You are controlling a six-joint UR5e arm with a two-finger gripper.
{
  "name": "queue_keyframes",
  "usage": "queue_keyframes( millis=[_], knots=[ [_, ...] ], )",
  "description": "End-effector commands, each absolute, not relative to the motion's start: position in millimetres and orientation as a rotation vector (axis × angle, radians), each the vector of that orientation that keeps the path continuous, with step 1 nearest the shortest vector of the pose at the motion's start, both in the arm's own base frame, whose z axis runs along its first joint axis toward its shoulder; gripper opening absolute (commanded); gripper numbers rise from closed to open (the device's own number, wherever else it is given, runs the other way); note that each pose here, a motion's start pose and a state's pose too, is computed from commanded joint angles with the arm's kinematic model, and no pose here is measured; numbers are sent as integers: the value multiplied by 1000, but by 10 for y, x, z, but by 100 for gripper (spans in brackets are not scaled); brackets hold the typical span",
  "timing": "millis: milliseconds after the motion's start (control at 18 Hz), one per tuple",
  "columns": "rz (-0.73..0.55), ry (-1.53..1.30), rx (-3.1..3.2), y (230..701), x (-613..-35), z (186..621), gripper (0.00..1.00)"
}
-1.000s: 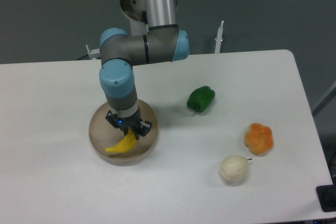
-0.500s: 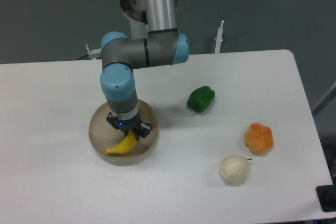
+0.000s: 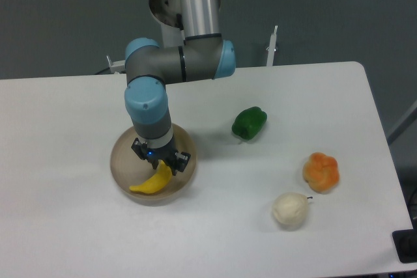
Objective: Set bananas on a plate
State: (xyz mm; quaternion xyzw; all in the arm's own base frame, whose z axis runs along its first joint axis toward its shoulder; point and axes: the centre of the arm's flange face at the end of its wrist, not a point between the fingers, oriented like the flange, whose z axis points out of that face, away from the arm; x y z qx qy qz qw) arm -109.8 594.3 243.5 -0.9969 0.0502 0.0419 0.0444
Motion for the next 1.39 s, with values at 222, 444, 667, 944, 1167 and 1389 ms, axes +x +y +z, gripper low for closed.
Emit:
queue_keyframes(
  millis=[222,444,667,944,1167,1389],
  knots=[
    [191,111,-3019,5952,-1307,2640,100],
    [264,53,-2984,5989,-1720,2886,100],
    [315,179,-2961,5972,-2068,3060,100],
    [439,381,-2948,5879,-2622,3301,100],
    [471,510,-2944,5751,-2948,3353,100],
    [485,654,-2937,5676,-3076,3356,100]
  ],
)
